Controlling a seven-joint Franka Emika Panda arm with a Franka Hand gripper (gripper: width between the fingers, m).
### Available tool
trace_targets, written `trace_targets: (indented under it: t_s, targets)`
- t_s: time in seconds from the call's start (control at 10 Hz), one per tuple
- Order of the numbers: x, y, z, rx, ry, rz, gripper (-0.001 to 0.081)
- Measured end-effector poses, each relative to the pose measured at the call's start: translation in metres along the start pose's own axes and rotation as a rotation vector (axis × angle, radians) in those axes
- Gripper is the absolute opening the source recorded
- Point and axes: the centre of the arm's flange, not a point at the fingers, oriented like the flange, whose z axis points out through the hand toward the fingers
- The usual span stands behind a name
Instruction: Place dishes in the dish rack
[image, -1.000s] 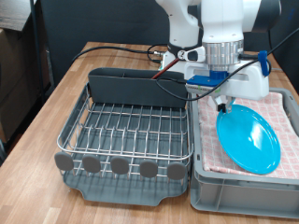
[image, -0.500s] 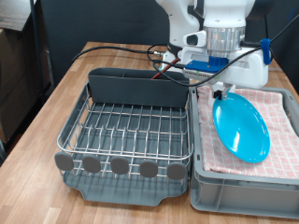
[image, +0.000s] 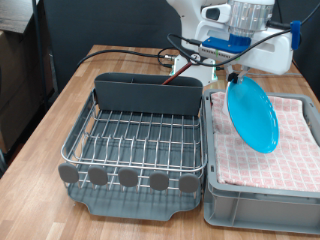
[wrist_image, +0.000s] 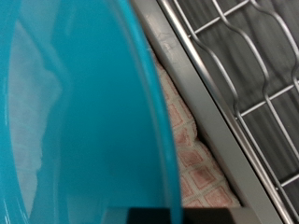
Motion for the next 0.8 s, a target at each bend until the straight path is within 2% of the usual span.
trace_targets:
  t_s: [0.2, 0.4, 0.7, 0.8]
  targets:
    - [-0.001, -0.003, -0.012, -0.02, 0.001, -0.019, 0.0019]
    - [0.001, -0.003, -0.011, -0.022, 0.021, -0.011, 0.0019]
    - [0.022, 0.004, -0.029, -0.05, 0.173, -0.039, 0.0019]
    - [0.033, 0.009, -0.039, -0.08, 0.216, -0.058, 0.0019]
